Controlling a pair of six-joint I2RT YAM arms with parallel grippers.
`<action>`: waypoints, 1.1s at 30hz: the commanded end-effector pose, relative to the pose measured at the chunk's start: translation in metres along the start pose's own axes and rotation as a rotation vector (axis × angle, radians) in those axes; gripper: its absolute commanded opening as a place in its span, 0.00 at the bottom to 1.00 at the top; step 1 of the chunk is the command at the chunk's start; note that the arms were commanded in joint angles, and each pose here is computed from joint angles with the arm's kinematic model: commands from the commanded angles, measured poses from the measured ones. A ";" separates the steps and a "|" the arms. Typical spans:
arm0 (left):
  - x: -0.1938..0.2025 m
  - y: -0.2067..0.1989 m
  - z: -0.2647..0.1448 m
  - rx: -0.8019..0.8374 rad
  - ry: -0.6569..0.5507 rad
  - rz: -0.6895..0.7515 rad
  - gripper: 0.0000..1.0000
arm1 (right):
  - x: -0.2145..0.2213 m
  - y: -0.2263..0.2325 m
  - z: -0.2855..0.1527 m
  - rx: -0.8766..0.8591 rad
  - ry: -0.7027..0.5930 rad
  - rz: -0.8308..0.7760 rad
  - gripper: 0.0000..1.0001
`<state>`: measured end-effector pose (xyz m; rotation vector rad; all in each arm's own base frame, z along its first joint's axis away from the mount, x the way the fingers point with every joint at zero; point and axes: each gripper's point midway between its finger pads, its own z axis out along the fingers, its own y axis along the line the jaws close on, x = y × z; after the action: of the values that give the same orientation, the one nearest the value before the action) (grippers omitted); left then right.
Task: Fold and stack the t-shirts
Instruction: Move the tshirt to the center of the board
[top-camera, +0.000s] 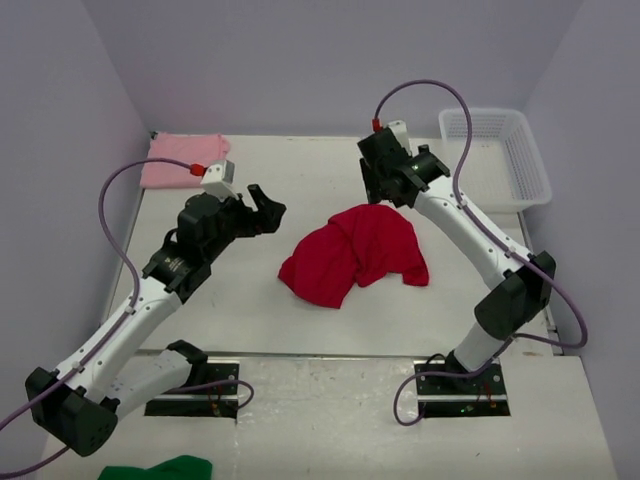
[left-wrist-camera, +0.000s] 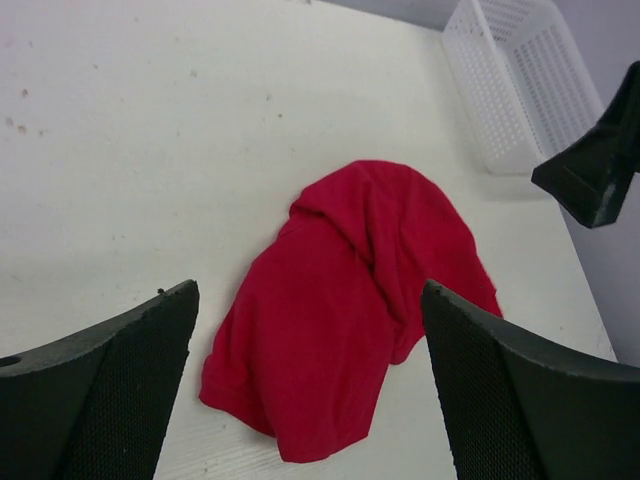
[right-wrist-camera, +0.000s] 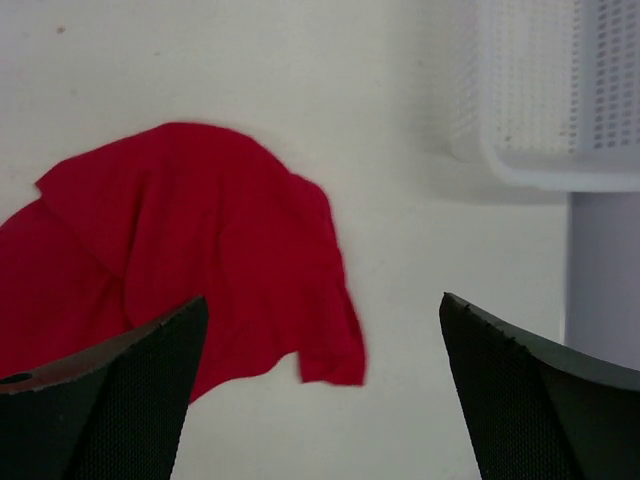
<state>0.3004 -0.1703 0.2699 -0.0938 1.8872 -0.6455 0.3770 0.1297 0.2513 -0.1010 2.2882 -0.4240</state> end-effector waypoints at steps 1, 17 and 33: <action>0.036 -0.001 0.008 0.024 0.123 0.045 0.91 | 0.011 0.007 -0.046 -0.203 -0.060 0.151 0.97; 0.198 -0.002 -0.030 -0.026 0.462 0.112 0.79 | 0.160 0.069 -0.018 -0.450 0.143 0.275 0.68; 0.235 0.024 -0.001 -0.170 0.516 0.193 0.64 | 0.144 0.036 -0.021 -0.343 0.067 0.352 0.58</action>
<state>0.1908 -0.2175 0.0472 0.1978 2.4892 -0.3526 0.2534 0.1435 0.1413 0.0854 2.4102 0.1758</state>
